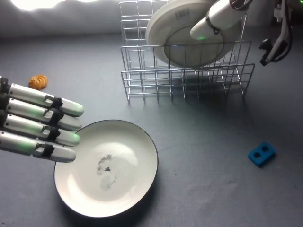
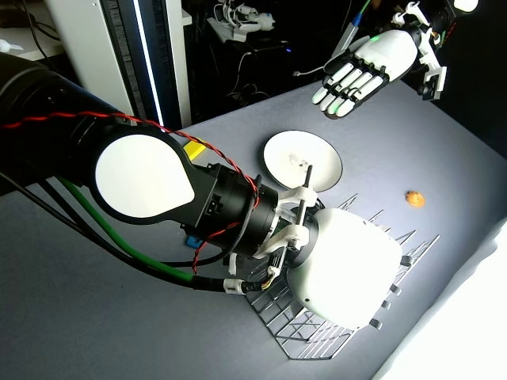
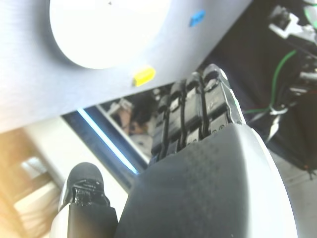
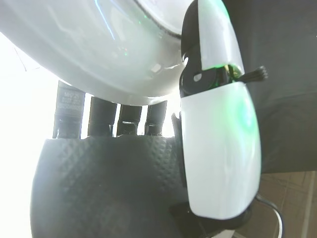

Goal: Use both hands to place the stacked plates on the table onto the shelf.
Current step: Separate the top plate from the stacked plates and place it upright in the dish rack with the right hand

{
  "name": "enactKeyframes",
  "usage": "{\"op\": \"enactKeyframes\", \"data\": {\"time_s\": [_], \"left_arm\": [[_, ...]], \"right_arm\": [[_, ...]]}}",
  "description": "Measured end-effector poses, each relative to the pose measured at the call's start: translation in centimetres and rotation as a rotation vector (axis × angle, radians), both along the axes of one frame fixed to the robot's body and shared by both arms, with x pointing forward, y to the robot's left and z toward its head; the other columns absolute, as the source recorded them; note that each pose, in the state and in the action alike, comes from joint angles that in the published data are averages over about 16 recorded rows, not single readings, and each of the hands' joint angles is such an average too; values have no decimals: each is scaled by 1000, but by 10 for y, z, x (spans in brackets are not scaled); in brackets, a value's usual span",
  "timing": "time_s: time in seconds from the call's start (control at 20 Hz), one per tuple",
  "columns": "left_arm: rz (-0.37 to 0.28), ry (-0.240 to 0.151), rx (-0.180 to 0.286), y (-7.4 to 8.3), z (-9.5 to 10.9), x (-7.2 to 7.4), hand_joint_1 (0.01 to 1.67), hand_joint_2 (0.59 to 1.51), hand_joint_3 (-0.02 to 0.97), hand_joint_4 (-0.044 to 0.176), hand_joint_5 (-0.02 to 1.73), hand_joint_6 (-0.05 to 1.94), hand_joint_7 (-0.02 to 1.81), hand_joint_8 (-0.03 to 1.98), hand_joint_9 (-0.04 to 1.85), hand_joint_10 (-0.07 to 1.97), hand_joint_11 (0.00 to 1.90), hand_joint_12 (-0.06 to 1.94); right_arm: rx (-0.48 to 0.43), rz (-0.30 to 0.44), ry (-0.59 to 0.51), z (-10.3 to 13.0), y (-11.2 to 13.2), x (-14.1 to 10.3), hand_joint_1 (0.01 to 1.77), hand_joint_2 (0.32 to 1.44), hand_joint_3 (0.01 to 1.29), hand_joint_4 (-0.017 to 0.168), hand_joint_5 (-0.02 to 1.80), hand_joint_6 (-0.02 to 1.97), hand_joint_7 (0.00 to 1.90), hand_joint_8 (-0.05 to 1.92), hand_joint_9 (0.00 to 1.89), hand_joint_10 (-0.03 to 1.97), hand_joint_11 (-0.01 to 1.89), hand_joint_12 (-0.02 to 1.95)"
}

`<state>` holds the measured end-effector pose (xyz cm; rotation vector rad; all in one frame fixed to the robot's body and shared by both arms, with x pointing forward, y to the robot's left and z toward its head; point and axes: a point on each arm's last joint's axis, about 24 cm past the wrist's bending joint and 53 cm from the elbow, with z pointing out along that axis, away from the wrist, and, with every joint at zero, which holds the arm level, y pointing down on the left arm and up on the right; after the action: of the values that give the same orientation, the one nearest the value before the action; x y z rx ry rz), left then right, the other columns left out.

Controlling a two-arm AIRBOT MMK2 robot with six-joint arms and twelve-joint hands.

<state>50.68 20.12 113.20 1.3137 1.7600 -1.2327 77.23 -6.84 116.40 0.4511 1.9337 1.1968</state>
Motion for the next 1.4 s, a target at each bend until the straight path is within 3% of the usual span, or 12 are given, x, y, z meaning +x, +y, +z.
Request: {"op": "enactKeyframes", "data": {"time_s": [1.05, 1.4], "left_arm": [[62, 17, 149, 24, -40, 5, 16, 1122, 14, 6, 84, 14, 131, -1, 76, 7, 15, -1], [101, 23, 184, 28, -50, 8, 16, 1124, 14, 6, 87, 14, 131, -1, 77, 8, 15, -1]], "right_arm": [[-10, 2, -23, 9, -4, -2, 1204, 1036, 15, -2, 958, 726, 1120, 594, 1280, 44, 831, 1085], [-10, 5, -53, 22, -5, 0, 1125, 1021, 14, -2, 947, 477, 1098, 406, 1235, 32, 742, 1123]]}}
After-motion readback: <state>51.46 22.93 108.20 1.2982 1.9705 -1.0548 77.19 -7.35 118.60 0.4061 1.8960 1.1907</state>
